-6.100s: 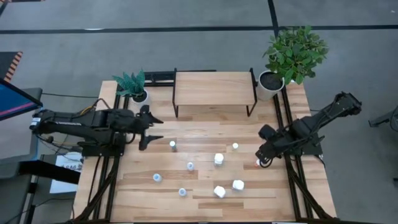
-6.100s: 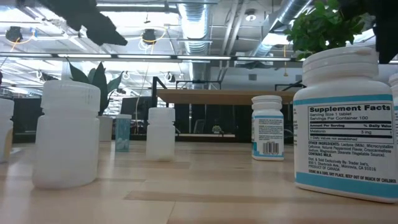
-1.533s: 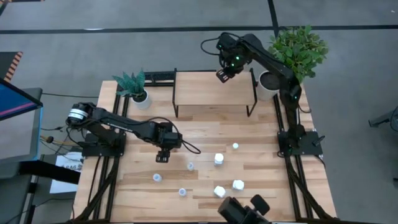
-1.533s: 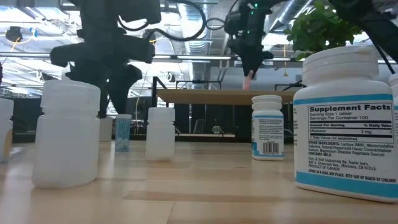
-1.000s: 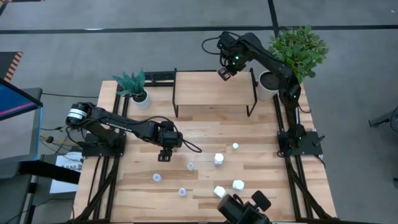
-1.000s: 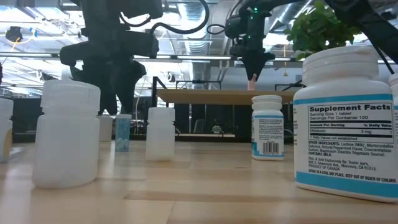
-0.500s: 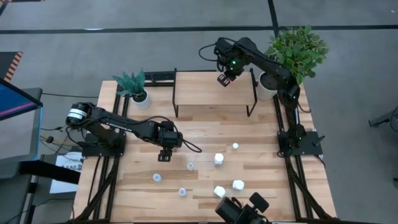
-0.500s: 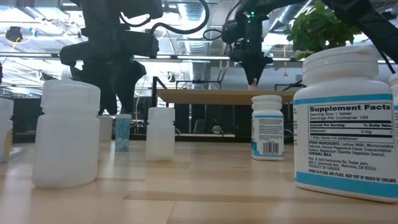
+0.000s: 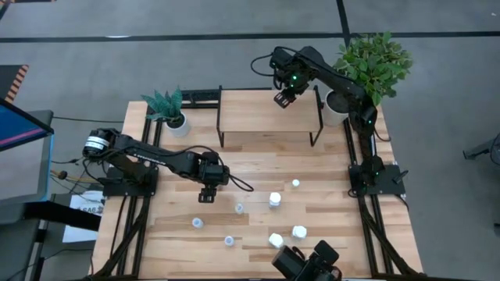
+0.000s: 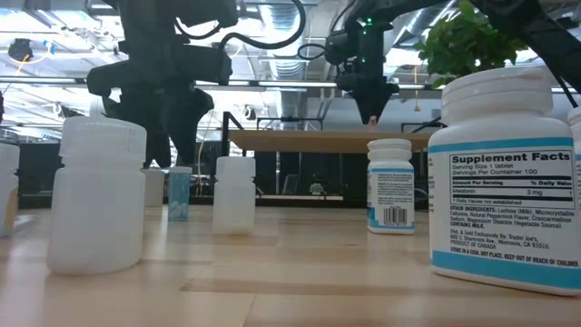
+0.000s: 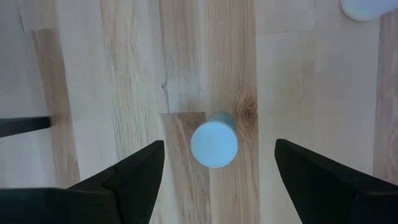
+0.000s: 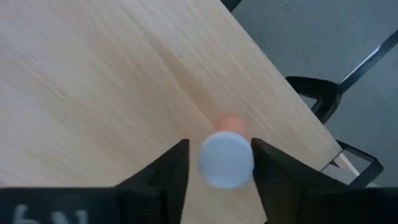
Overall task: Pick and place medicine bottles onto shelf by color
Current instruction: Put the pink pill bottle on the shelf
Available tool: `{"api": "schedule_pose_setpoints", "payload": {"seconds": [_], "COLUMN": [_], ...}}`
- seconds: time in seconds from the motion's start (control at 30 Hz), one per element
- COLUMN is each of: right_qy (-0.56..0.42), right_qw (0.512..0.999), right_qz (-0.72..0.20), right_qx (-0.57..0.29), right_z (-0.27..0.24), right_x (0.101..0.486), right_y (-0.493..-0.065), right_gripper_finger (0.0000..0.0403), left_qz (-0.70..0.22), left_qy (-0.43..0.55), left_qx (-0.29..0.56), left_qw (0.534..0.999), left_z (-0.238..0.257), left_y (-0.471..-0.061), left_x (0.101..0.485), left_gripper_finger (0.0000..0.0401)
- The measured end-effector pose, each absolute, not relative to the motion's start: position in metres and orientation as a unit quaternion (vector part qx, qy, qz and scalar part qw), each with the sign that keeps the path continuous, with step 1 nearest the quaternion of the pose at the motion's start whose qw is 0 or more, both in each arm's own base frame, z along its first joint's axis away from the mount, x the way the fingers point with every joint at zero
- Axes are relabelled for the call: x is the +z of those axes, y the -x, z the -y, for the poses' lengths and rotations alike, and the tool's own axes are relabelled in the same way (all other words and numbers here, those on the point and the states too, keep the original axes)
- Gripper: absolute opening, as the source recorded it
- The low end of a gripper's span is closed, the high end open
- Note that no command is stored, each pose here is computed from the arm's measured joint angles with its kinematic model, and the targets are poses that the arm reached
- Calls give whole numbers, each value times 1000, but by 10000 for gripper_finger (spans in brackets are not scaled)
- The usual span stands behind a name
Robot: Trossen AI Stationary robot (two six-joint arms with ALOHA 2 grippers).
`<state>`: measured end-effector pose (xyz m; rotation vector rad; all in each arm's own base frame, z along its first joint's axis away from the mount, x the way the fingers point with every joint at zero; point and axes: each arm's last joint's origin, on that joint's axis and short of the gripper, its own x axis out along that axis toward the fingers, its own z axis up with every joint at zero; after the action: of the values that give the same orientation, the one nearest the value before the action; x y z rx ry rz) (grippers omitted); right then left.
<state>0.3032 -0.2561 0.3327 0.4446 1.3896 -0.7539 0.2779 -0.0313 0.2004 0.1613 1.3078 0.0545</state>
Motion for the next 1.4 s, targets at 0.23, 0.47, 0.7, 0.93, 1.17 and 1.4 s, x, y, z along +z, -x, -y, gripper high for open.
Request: {"api": "schedule_pose_setpoints", "payload": {"seconds": [0.23,0.47,0.7,0.93,1.17,1.4], "right_qy": [-191,-183,-105,-57,7,9], "right_qw": [696,699,717,738,731,713], "right_qz": [-600,-603,-641,-653,-665,-687], "right_qx": [-345,-338,-252,-158,-154,-139], "right_z": [255,256,252,240,238,247], "right_x": [346,346,339,335,323,307], "right_y": [-302,-302,-309,-319,-329,-331], "right_gripper_finger": [238,233,229,228,227,227], "left_qz": [-608,-611,-611,-611,-611,-610], "left_qy": [-75,-75,-75,-73,-71,-71], "left_qx": [25,26,26,27,29,29], "left_qw": [790,787,787,788,788,789], "left_z": [31,31,31,31,31,31], "left_y": [-278,-277,-277,-277,-277,-277], "left_x": [200,200,200,200,200,200], "left_gripper_finger": [292,292,292,292,292,292]}}
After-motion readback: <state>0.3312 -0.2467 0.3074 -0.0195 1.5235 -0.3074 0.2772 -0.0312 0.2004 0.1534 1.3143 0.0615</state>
